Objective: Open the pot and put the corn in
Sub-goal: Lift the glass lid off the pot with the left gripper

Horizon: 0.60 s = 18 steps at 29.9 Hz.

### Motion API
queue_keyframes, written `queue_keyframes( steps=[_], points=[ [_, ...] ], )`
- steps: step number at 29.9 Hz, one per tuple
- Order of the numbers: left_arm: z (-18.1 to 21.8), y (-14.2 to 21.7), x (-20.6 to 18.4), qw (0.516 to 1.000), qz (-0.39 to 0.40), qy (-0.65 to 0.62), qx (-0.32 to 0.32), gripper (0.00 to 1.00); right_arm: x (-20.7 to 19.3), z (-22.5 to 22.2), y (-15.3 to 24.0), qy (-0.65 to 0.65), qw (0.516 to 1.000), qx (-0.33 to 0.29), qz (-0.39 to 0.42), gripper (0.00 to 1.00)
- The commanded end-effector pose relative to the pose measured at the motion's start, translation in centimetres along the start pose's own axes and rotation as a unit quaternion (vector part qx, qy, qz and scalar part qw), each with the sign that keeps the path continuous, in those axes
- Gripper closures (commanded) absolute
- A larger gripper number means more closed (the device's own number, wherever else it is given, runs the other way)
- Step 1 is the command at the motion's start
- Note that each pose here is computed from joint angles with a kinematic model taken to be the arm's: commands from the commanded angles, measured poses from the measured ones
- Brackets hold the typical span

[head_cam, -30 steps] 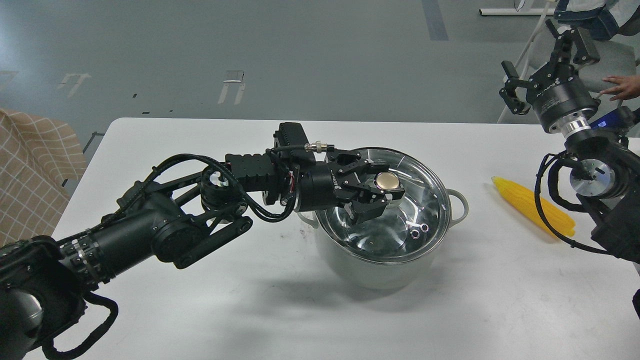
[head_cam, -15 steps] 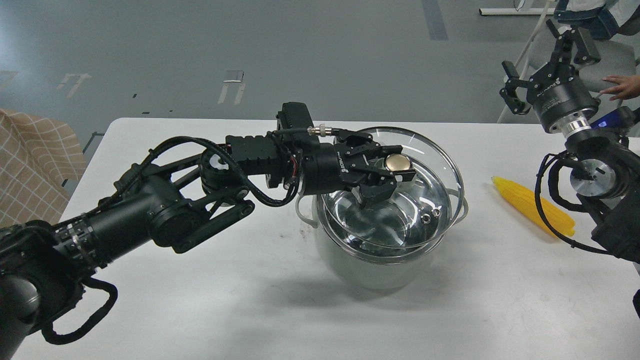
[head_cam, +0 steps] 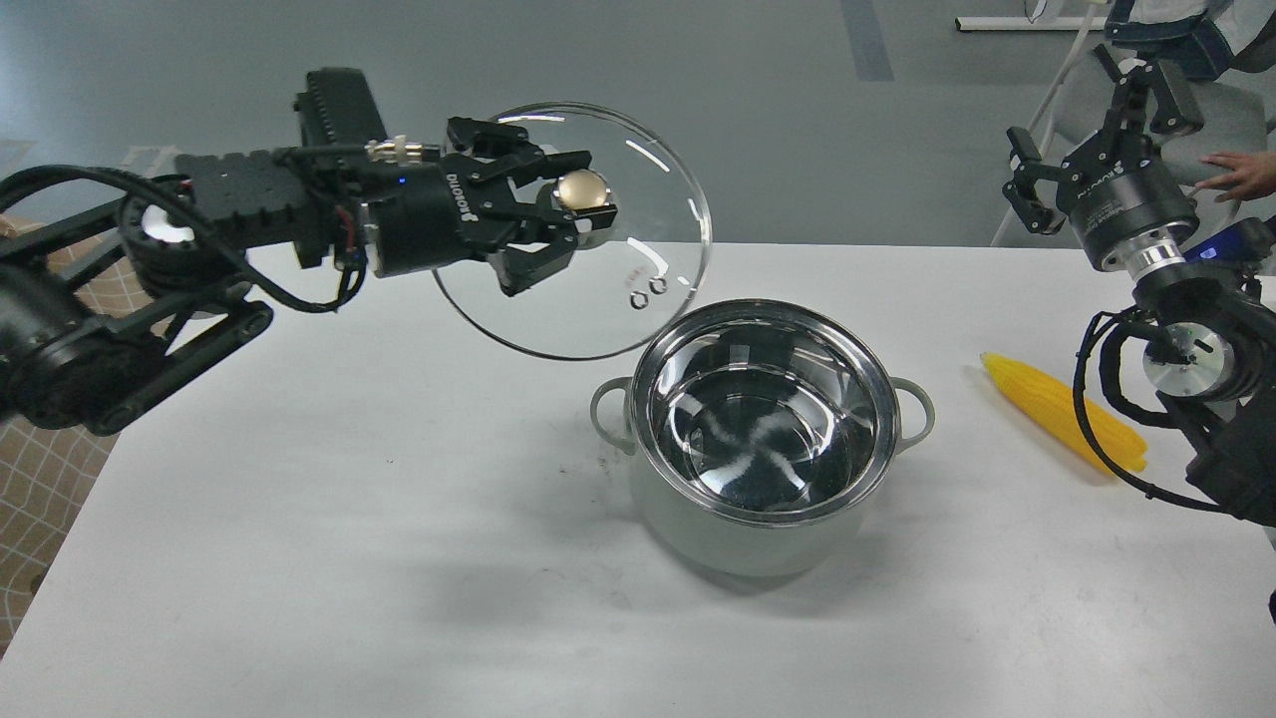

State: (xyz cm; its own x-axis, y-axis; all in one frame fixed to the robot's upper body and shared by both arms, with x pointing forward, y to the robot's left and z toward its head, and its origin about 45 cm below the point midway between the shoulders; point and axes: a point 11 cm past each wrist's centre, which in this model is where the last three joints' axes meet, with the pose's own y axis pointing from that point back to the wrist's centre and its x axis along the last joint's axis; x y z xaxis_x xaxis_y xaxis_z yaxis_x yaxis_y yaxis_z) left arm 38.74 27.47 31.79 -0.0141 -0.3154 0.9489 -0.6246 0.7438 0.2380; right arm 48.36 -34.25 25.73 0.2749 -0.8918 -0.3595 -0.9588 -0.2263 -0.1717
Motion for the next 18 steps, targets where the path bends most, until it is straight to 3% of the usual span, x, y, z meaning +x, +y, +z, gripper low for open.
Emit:
queue_keyframes(
  steps=[1, 10, 18],
  points=[
    [-0.7, 4.2, -4.0, 0.999, -0.001, 0.036, 0.039, 0.75, 0.0, 0.1, 0.0, -0.001, 1.000, -0.001, 0.000, 0.00],
    [1.4, 10.1, -13.6, 0.988, -0.002, 0.106, 0.111, 0.73, 0.1, 0.2, 0.1, 0.003, 1.000, -0.003, 0.001, 0.00],
    [3.5, 12.0, -21.1, 0.972, -0.048, 0.160, 0.162, 0.73, 0.6, 0.7, 0.6, 0.003, 1.000, -0.009, 0.006, 0.00]
  ],
)
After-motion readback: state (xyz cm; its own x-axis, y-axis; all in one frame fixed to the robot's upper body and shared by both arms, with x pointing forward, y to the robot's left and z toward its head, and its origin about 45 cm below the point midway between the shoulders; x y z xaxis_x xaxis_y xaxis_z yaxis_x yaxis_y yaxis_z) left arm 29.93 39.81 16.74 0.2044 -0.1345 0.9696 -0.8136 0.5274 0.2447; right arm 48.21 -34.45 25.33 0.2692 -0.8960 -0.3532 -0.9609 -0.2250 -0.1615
